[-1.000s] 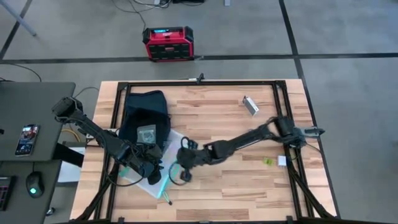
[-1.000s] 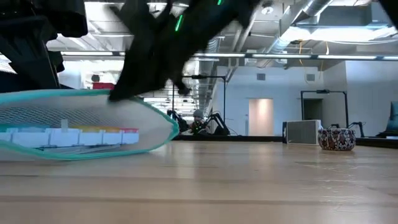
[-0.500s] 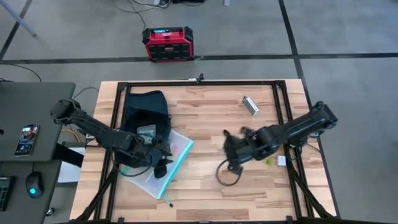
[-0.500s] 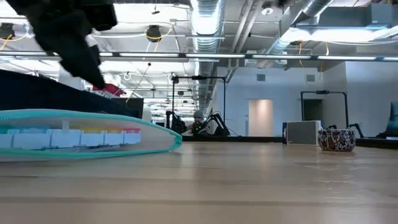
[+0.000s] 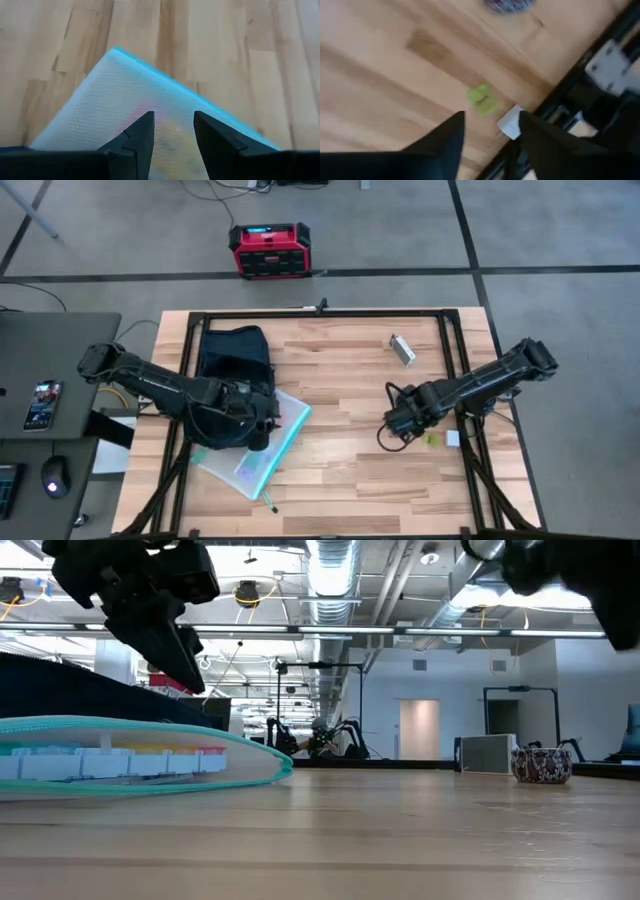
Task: Unpack backpack
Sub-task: Put the pill organizer into the zip bag, then put the pill organizer cover into the zip bag
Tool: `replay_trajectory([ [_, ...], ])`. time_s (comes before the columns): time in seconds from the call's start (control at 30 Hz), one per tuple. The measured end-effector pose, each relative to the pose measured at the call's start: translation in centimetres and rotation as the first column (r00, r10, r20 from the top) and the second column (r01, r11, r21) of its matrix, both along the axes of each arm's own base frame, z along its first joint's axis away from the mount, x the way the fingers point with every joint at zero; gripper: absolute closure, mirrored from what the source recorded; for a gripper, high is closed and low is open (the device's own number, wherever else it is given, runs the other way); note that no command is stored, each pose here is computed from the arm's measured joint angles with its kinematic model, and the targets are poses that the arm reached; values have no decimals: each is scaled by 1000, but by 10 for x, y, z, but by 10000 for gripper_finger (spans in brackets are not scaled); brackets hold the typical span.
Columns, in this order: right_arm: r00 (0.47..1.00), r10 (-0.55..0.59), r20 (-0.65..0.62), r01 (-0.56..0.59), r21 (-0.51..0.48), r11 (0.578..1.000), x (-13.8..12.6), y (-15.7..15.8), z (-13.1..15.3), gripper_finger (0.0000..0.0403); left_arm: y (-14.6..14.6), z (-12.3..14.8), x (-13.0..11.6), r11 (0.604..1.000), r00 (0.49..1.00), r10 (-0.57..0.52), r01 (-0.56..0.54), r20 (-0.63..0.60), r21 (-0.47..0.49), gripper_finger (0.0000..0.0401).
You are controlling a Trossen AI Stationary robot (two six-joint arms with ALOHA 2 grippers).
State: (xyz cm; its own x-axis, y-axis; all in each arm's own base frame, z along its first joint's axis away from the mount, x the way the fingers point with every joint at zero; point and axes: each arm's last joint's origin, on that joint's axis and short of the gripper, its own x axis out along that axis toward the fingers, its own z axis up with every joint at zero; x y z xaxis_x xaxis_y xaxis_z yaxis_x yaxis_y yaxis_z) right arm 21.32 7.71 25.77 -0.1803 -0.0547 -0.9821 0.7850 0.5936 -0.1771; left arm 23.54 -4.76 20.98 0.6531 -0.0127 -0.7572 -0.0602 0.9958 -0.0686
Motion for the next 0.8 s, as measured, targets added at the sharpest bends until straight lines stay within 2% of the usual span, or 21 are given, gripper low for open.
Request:
replay_trajectory([
  [0.1, 994, -107, 28, 106, 27, 994, -9, -2, -25, 168, 5, -1, 0, 1000, 1000, -7, 7, -11, 24, 276],
  [0.2, 976, -207, 72, 202, 78, 976, -12, -2, -48, 147, 8, -2, 0, 999, 1000, -13, 14, -25, 33, 276],
  [0.37, 959, -283, 22, 281, 73, 957, -22, 2, -79, 143, 9, -3, -3, 999, 998, -26, 28, -57, 38, 276],
  [0.8, 908, -411, 79, 402, 112, 909, -41, 9, -124, 147, 9, -4, -3, 998, 997, -29, 33, -68, 52, 276],
])
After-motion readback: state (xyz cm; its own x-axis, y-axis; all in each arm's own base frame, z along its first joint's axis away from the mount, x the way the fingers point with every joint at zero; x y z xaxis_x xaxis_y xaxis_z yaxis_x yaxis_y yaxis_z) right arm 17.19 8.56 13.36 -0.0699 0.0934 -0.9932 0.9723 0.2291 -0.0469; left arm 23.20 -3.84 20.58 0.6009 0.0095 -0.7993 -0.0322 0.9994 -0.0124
